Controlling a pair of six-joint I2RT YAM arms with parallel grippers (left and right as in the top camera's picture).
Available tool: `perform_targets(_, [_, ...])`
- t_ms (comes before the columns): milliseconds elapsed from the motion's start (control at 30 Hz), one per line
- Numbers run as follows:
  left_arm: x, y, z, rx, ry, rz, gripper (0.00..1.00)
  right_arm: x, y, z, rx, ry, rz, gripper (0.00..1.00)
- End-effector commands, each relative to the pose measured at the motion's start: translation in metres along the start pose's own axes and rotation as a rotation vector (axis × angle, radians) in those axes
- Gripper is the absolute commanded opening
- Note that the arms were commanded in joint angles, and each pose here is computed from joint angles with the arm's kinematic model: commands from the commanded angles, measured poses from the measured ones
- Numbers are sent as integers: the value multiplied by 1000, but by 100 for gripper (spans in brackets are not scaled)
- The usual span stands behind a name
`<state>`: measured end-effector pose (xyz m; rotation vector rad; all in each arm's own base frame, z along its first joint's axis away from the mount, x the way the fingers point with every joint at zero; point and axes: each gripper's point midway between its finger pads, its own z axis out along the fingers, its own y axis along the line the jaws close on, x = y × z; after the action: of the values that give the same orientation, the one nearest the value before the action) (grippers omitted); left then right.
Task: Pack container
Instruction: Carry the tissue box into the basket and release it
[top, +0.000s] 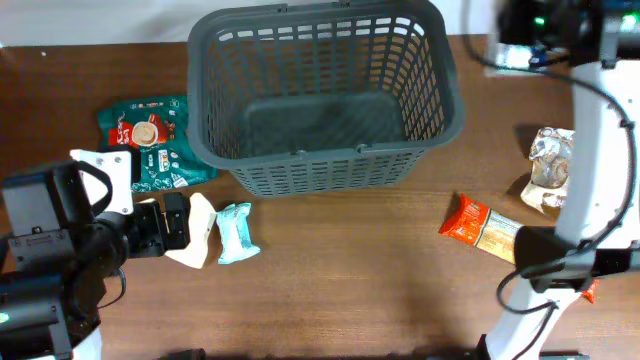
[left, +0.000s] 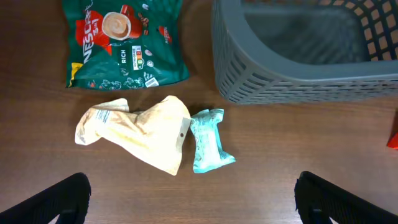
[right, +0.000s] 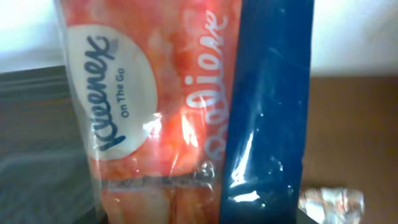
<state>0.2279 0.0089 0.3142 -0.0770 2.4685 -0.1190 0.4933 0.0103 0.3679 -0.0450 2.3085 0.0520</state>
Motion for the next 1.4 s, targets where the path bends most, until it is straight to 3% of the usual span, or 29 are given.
perform_targets(0, [-1,-1,-1,10,-7,11,99,-20,66,-47,-111,-125,-339,51])
perform_targets(233, [-1,-1,-1,10,-7,11,99,37,178,-53,-370,-68,-945,52])
perform_targets(533, [-1,-1,-1,10,-7,11,99,100,223,-21,-587,47,-1168,57])
perform_targets(833, [-1,-1,-1,10,-7,11,99,131,224,8,-629,130,-1206,62])
perform_targets(933, [-1,-1,-1,10,-7,11,99,127,224,5,-624,117,-1201,84])
perform_targets(967, [-1,-1,-1,10,-7,11,99,123,224,3,-617,110,-1182,92])
perform_targets(1067, [-1,-1,-1,10,-7,11,99,103,222,-13,-579,65,-1099,99])
perform_targets(1200, [-1,-1,-1,10,-7,11,99,64,203,-45,-463,-31,-987,99])
perform_targets(1367, [-1,-1,-1,10,-7,11,99,12,128,-81,-171,-112,-716,99])
